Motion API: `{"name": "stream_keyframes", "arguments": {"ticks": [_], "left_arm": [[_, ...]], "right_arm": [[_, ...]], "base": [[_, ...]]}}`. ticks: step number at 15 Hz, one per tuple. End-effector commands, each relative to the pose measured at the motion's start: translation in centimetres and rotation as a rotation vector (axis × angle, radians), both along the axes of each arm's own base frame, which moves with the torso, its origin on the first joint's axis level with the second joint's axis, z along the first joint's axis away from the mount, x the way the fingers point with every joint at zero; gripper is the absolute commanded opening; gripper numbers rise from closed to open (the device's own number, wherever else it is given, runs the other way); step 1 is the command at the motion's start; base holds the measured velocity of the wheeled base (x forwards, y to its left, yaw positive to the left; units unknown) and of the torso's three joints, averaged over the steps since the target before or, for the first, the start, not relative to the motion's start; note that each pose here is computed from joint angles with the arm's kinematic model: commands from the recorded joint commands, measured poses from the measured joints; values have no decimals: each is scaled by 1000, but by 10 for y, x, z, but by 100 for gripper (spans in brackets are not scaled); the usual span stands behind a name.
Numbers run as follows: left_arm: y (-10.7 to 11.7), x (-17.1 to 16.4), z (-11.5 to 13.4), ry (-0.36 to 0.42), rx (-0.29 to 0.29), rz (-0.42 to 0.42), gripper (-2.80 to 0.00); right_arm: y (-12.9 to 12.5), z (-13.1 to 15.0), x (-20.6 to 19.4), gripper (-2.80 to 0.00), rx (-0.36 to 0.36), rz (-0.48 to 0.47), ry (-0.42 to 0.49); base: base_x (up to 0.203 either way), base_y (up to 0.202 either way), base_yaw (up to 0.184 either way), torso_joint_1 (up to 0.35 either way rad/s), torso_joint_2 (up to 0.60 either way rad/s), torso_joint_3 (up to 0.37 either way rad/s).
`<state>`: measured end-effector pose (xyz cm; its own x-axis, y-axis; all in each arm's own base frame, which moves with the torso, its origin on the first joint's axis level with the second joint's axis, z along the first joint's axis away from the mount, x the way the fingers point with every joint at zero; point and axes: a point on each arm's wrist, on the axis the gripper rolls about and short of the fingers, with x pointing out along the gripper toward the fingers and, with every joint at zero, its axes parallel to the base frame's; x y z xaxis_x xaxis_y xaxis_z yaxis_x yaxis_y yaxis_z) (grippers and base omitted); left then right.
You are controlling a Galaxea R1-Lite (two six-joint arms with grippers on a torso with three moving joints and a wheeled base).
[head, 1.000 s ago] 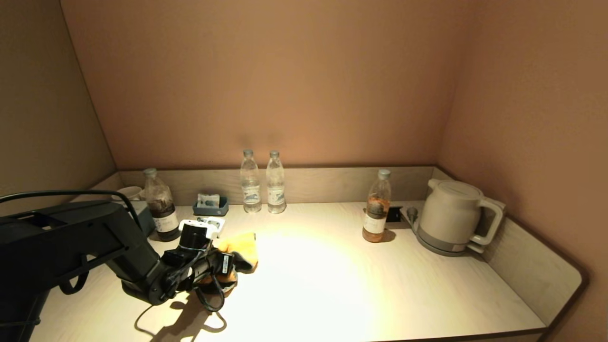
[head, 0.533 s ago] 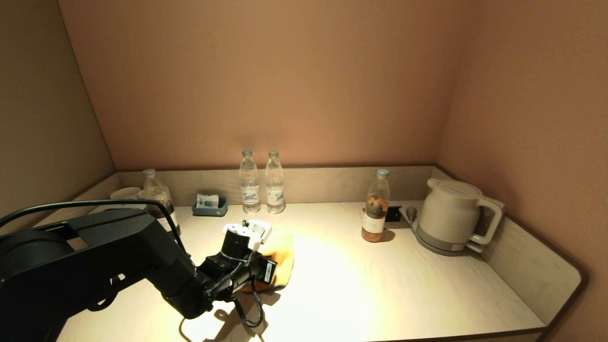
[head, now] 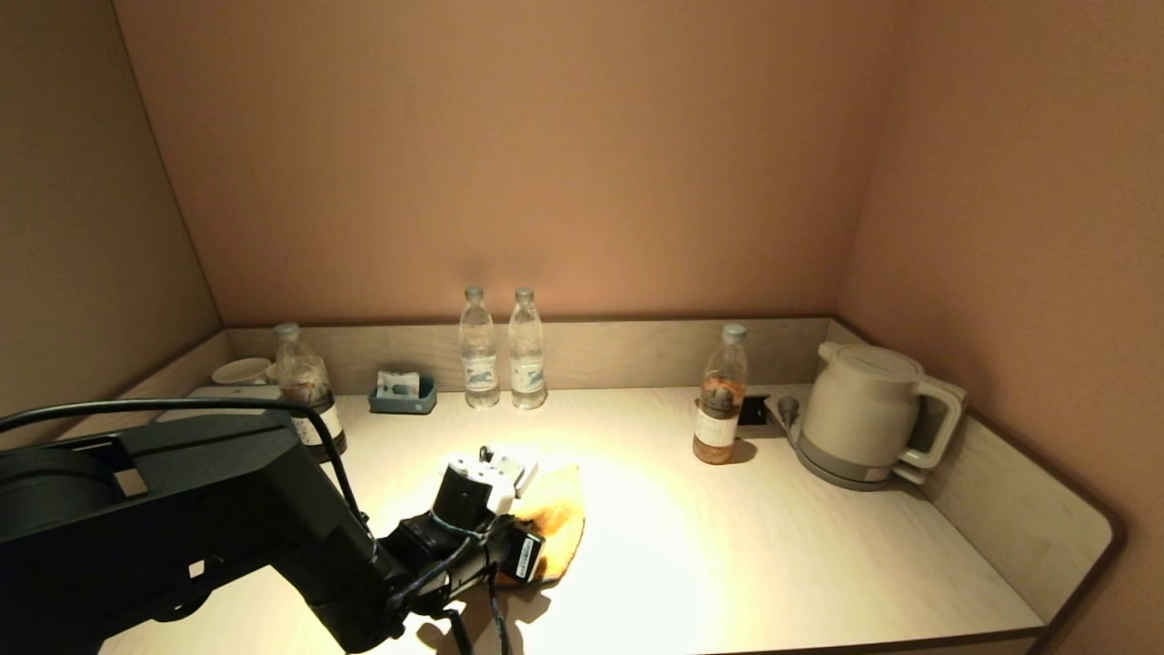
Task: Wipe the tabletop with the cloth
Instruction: Sweep the stains on the table
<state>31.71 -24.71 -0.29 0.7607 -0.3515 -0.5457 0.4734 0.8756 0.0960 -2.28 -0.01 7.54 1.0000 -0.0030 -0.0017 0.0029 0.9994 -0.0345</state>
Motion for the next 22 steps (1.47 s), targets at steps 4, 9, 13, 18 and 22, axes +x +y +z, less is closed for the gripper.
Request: {"name": "stream_keyframes", "arguments": {"ticks": [4,9,13,18,22], "left_arm": [[21,1,-5,11,13,45,-280],[109,16,-26,76,71,260,-280],[109,16,-26,76,71,260,-280],[165,36,-2,14,46,424,-280],[201,40,56,-130,-4,532,-280]], "right_arm": [[0,0,0,-280,-1,0,0],[0,0,0,-280,-1,0,0],[0,0,0,-280,-1,0,0],[0,0,0,-280,-1,0,0],[0,0,0,-280,-1,0,0]], "base": [[0,0,0,0,0,0],[0,0,0,0,0,0],[0,0,0,0,0,0],[0,0,0,0,0,0],[0,0,0,0,0,0]]}}
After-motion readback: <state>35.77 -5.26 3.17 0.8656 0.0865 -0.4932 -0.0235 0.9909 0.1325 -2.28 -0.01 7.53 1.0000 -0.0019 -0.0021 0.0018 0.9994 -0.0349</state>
